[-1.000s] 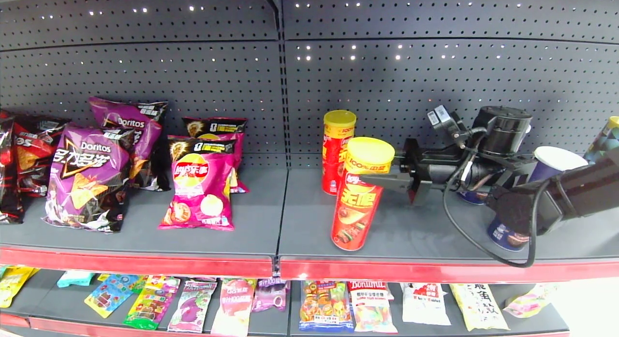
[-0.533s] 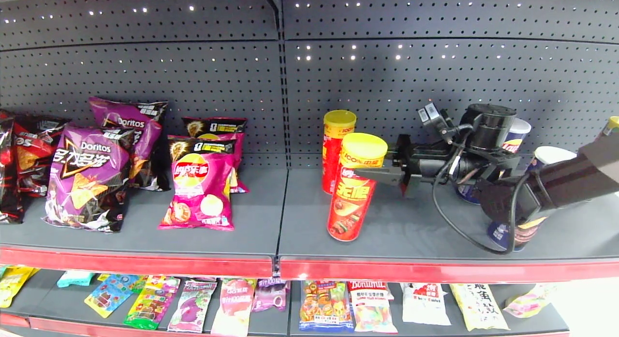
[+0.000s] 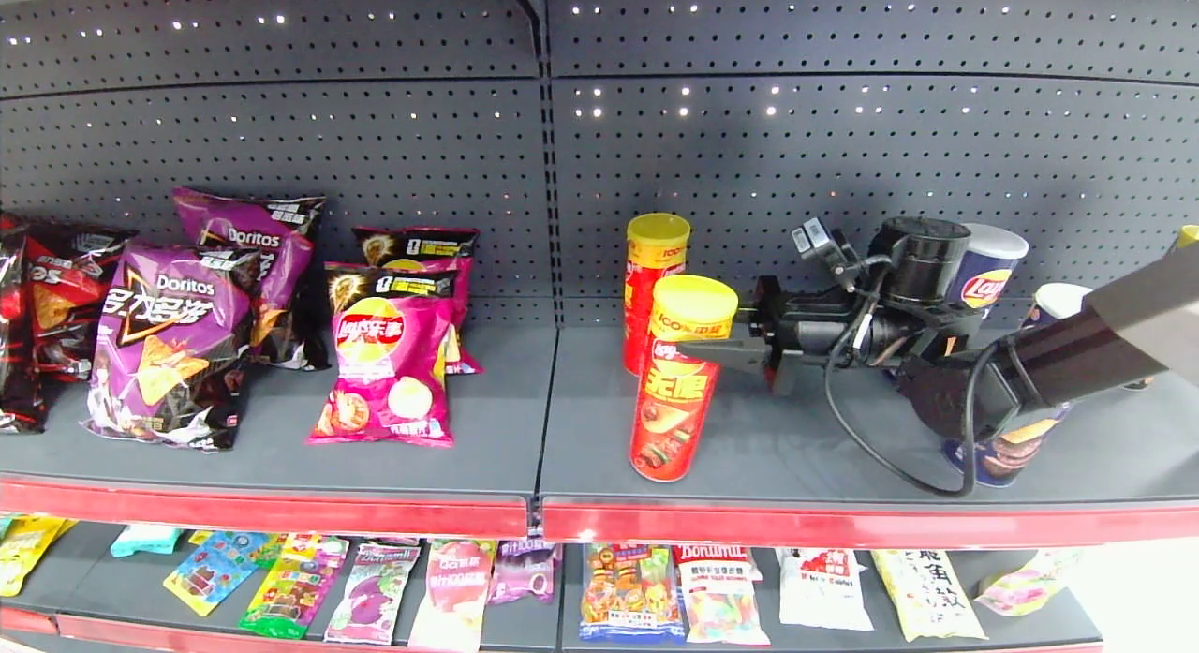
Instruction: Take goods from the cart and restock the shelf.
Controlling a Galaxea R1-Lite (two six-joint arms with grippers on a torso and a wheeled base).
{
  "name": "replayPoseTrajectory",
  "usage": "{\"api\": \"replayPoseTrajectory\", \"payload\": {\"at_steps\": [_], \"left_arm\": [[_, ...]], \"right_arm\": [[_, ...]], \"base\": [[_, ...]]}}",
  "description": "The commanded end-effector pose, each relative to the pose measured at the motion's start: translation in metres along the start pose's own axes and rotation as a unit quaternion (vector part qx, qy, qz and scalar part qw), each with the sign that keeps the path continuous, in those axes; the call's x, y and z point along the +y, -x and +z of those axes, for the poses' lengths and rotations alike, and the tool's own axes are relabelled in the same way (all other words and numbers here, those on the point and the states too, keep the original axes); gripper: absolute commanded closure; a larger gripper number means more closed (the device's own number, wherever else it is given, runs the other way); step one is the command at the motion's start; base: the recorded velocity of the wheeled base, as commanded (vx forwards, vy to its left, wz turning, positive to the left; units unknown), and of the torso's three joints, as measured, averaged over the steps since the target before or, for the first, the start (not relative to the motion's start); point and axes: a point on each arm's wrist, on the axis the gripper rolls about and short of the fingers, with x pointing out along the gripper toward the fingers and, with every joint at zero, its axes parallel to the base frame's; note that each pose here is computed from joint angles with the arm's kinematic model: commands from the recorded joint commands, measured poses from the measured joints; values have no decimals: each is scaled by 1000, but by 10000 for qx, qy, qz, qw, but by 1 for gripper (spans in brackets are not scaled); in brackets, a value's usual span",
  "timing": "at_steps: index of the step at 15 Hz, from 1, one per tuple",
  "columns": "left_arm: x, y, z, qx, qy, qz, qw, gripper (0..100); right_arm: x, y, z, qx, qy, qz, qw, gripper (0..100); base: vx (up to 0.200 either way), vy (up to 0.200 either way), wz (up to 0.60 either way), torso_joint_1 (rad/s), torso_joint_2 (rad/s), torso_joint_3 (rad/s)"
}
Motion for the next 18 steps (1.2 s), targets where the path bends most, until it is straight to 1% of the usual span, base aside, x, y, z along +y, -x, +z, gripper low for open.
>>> {"api": "replayPoseTrajectory", "payload": {"at_steps": [1,6,13,18], "left_arm": [[0,0,0,6,-3,3,10000,0],[0,0,0,6,4,3,10000,0],[0,0,0,6,-3,3,10000,0],[0,0,0,6,4,3,10000,0]], "right_arm": [[0,0,-6,37,-50,4,10000,100],[-3,1,-9,66,-22,-20,10000,100],[-4,8,2,31,119,-99,9999,100],[-5,6,-6,71,119,-97,9999,100]], "base": [[0,0,0,0,0,0],[0,0,0,0,0,0],[0,0,0,0,0,0],[0,0,0,0,0,0]]}}
